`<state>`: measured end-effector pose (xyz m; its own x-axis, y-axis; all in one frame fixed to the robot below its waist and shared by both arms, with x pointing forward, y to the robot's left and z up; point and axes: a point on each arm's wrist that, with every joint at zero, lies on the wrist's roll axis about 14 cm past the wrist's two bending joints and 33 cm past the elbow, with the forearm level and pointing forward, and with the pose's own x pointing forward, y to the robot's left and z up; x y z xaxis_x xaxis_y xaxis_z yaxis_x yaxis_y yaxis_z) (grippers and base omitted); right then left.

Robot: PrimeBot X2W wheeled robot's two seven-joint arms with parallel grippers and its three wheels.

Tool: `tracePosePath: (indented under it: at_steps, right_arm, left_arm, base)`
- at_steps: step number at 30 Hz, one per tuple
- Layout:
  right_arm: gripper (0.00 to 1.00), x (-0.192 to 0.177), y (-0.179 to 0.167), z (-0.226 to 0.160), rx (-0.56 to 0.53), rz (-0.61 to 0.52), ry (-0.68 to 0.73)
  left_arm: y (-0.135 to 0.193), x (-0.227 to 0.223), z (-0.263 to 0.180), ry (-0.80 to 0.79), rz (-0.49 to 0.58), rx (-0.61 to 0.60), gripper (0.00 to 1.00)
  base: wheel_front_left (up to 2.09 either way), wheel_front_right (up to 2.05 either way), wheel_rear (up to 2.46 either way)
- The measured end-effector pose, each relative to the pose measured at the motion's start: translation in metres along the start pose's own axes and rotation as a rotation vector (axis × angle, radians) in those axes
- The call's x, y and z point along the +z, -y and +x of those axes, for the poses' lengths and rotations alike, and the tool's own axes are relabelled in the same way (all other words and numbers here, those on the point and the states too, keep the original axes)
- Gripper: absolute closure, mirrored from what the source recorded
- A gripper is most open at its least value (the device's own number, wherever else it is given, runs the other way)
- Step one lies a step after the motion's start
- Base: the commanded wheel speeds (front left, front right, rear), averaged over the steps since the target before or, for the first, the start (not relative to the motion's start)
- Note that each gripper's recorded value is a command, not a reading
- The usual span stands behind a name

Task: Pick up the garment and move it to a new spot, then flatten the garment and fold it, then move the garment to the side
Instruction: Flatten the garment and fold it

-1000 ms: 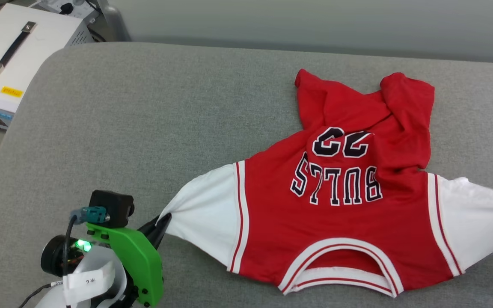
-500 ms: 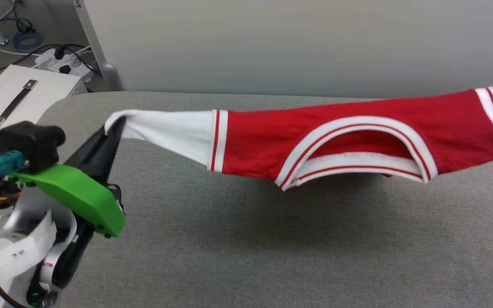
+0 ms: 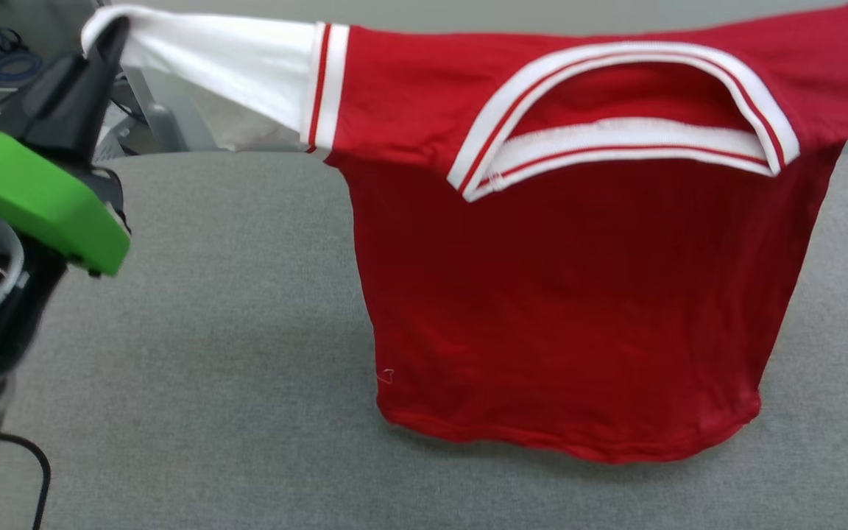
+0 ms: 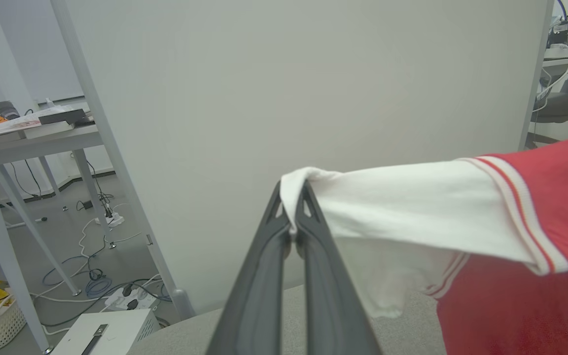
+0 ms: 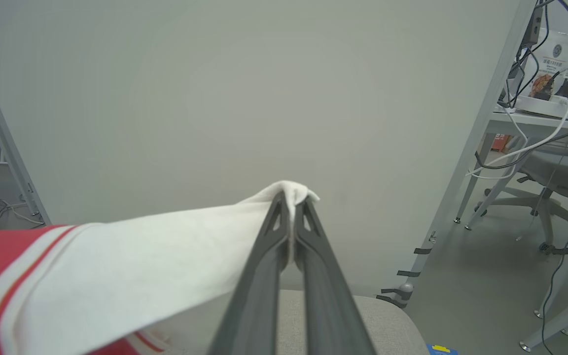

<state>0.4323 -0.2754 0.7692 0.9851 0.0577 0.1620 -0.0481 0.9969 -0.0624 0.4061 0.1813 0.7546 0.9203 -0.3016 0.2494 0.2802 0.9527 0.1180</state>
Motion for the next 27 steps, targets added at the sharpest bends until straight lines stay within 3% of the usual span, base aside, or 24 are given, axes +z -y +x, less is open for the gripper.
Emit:
tracePosePath:
  at_steps: [11,12,18,27]
  right_arm:
    - [1.0,0.013,0.005,0.084,-0.038,-0.091,0.081]
    - [1.0,0.01,0.005,0.116,-0.047,-0.098,0.09]
    - [1.0,-0.015,0.007,0.18,-0.081,-0.116,0.08]
    - [1.0,-0.067,0.003,0.253,-0.116,-0.091,0.111]
  left_arm:
    - [-0.042,-0.012,0.079,-0.03,0.074,0.0,1.0]
    - [-0.054,-0.02,0.107,-0.041,0.095,0.003,1.0]
    - [-0.082,-0.037,0.168,-0.04,0.137,0.042,1.0]
    - [-0.107,-0.074,0.245,0.021,0.133,0.097,1.0]
  base:
    - [0.0,0.0,0.0]
    - [0.0,0.0,0.0]
    - [0.0,0.0,0.0]
    - [0.0,0.0,0.0]
